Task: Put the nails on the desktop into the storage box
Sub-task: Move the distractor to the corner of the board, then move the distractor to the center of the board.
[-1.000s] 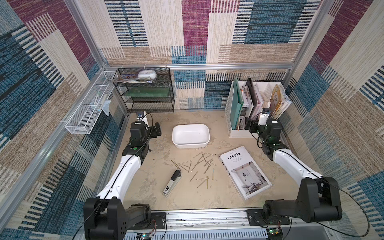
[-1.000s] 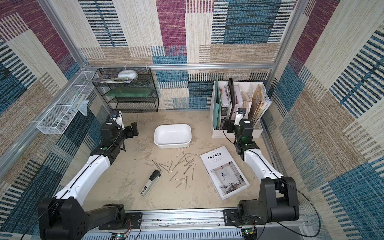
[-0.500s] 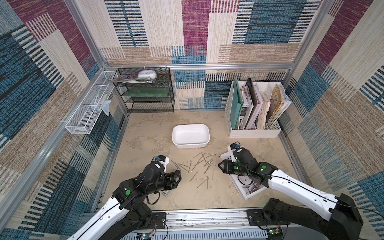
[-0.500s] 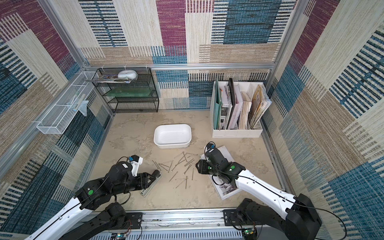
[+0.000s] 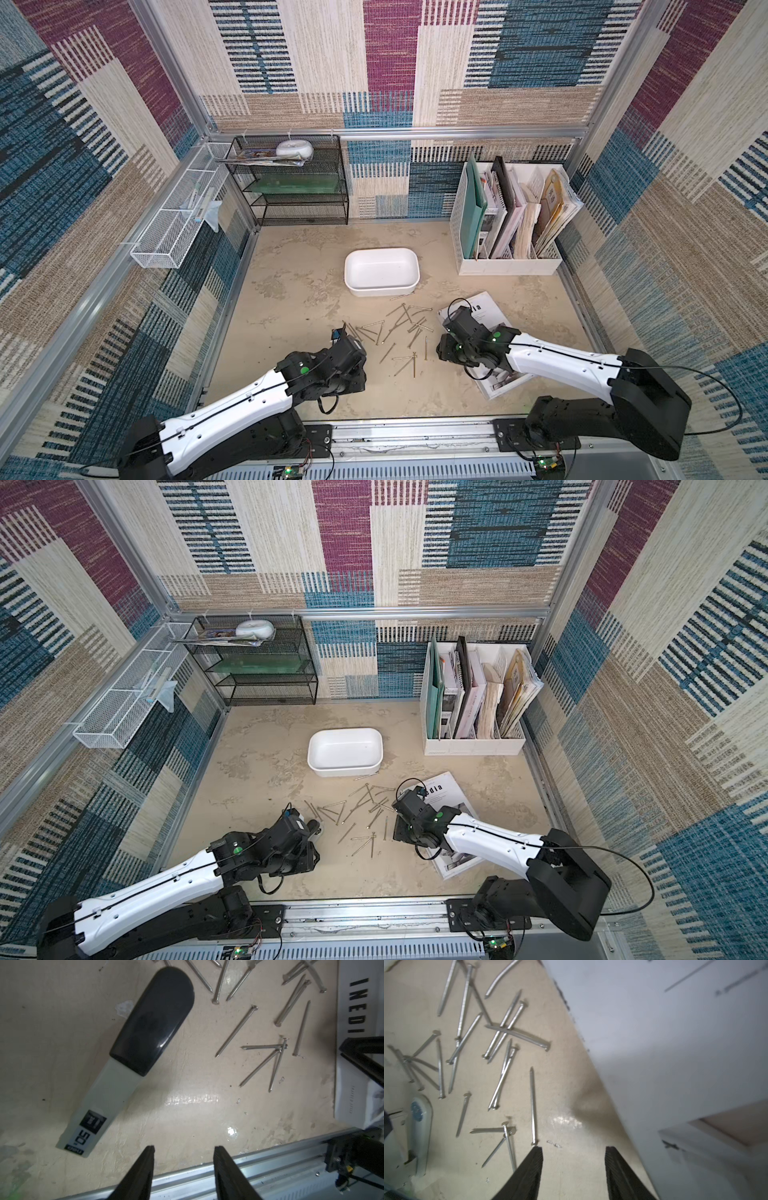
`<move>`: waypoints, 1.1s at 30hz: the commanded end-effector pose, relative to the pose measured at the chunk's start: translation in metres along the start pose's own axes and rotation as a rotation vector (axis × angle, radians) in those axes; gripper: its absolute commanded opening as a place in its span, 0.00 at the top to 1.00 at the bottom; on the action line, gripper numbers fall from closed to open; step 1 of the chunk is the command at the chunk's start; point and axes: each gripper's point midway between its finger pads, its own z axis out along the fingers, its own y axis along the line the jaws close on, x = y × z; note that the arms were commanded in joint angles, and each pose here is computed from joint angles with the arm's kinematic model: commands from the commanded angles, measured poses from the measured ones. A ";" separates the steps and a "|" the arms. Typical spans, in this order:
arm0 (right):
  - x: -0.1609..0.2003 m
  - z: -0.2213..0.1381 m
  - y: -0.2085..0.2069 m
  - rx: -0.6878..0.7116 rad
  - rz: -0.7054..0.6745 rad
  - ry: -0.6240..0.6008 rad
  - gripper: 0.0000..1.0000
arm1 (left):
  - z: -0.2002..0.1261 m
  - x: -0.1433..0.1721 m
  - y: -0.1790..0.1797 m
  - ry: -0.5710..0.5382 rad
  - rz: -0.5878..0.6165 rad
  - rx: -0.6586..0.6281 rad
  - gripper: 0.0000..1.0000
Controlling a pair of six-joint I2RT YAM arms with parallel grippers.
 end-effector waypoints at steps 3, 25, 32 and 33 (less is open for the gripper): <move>-0.025 0.006 -0.026 0.096 0.082 -0.073 0.43 | 0.018 -0.021 0.001 -0.034 -0.028 -0.037 0.50; -0.107 -0.005 -0.150 0.269 0.333 -0.196 0.39 | 0.037 -0.082 0.114 -0.060 -0.383 -0.214 0.50; -0.131 -0.020 -0.183 0.280 0.407 -0.254 0.39 | 0.025 -0.107 0.156 -0.107 -0.531 -0.275 0.43; -0.132 -0.020 -0.185 0.280 0.412 -0.257 0.39 | 0.025 -0.109 0.159 -0.113 -0.554 -0.268 0.43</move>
